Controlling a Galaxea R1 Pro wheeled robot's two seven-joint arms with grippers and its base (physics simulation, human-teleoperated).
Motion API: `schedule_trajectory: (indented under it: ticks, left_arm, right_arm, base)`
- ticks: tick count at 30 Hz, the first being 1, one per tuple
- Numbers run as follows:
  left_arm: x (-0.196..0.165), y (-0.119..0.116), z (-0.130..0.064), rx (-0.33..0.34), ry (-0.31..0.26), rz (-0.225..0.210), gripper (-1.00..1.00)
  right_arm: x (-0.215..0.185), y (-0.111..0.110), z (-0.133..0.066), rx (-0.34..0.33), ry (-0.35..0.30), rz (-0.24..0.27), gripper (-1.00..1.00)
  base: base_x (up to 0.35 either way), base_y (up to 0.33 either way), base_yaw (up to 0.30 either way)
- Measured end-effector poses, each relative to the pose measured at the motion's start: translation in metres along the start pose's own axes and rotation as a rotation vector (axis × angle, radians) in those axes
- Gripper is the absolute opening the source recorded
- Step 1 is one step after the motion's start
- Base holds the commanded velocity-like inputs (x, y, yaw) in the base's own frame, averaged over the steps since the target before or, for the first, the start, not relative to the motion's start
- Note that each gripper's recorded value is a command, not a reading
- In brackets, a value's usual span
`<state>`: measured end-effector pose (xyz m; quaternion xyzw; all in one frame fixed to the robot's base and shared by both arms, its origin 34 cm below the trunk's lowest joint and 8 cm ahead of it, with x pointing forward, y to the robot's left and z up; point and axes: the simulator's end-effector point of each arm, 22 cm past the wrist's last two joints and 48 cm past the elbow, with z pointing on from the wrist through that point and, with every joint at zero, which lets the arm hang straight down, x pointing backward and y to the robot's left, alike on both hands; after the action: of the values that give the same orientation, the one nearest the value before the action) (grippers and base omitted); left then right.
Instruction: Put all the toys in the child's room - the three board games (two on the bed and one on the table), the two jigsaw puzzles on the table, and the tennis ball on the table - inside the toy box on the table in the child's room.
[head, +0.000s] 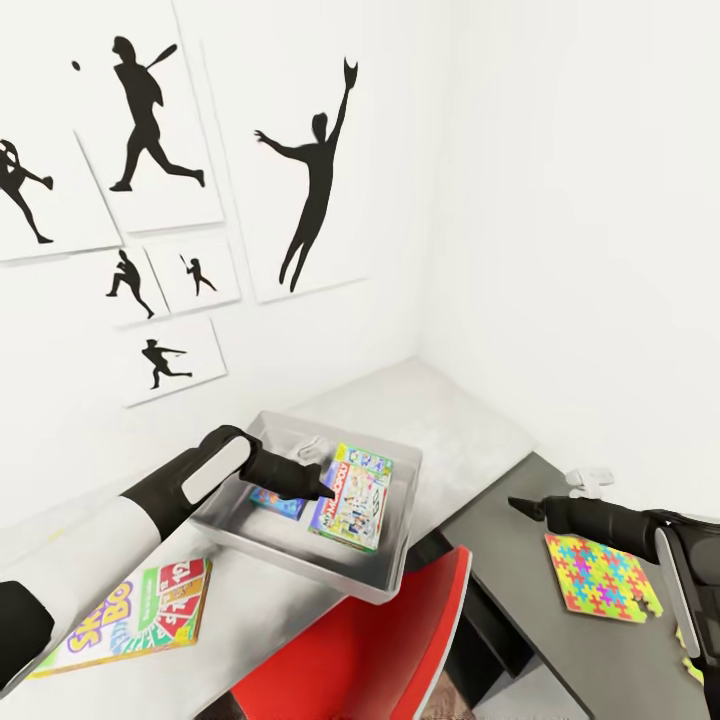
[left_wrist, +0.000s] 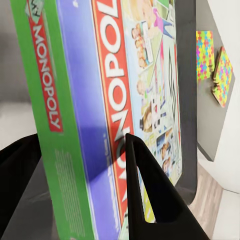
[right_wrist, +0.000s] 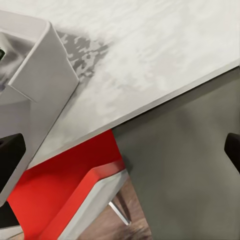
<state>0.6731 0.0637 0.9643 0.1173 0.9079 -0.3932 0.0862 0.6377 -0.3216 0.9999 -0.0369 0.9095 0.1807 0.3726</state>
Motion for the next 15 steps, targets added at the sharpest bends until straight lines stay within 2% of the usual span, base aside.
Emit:
schedule_trajectory:
  ticks: [8, 15]
  left_arm:
    - [0.004, 0.007, 0.006, -0.008, 0.015, 0.006, -1.00]
    - [0.008, 0.014, 0.011, -0.009, 0.028, -0.008, -1.00]
  right_arm:
    - [0.005, -0.002, 0.004, 0.001, 0.011, 0.004, 1.00]
    - [0.009, -0.004, 0.008, 0.001, 0.022, 0.008, 1.00]
  base:
    - [0.000, 0.000, 0.000]
    - [0.000, 0.000, 0.000]
